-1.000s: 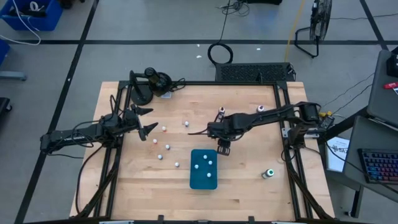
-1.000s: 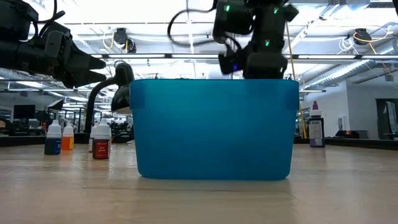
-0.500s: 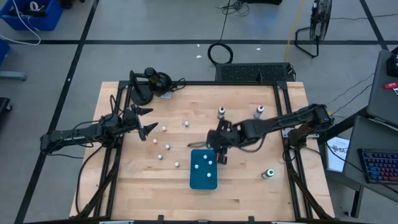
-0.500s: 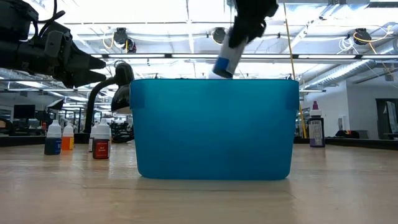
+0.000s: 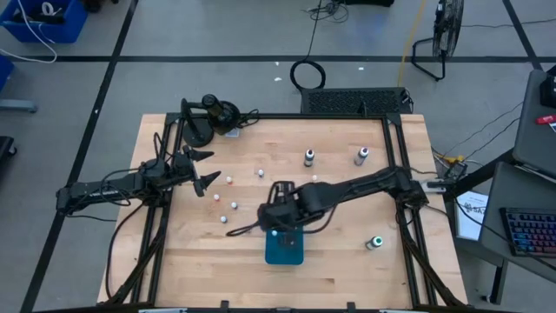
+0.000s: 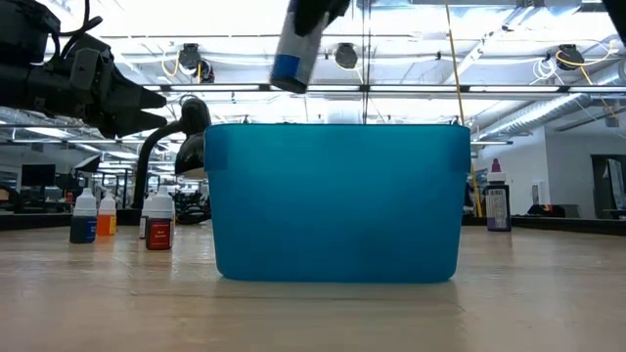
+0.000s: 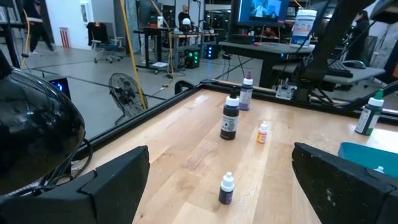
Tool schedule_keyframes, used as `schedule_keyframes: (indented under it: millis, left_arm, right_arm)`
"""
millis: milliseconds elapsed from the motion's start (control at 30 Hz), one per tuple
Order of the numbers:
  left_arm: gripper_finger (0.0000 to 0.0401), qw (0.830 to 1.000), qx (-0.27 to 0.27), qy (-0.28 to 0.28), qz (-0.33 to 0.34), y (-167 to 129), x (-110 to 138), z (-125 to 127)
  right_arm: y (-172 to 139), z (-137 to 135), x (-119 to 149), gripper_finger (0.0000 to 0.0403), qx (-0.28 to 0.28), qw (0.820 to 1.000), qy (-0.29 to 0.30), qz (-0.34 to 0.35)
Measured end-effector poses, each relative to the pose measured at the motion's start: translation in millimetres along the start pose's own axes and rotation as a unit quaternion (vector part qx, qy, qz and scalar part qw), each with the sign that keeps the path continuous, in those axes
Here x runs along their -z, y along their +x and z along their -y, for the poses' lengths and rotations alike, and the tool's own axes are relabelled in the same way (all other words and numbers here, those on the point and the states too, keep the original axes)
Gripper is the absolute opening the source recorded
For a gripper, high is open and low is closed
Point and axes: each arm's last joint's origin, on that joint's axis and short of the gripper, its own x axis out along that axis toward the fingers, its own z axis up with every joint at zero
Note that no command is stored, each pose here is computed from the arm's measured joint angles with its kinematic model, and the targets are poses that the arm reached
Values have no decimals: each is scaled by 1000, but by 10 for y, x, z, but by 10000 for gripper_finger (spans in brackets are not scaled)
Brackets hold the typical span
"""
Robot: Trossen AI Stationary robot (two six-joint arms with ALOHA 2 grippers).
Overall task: Pick & Place food coloring
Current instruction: Put the blue big food coloring bottle into the blue bin
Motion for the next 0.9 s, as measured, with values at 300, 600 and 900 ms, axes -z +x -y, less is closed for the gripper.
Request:
schedule_keyframes:
  millis: [300,600,900]
  left_arm:
    - [390,1000,0,0,0,0,0,0]
    - [390,1000,0,0,0,0,0,0]
    - [390,1000,0,0,0,0,1,0]
  right_arm:
    - [479,143,13,125,11,996,-33,-88]
    - [732,144,-18,125,-11,995,-57,-86]
    - [1078,112,112,125,-42,992,-63,-103]
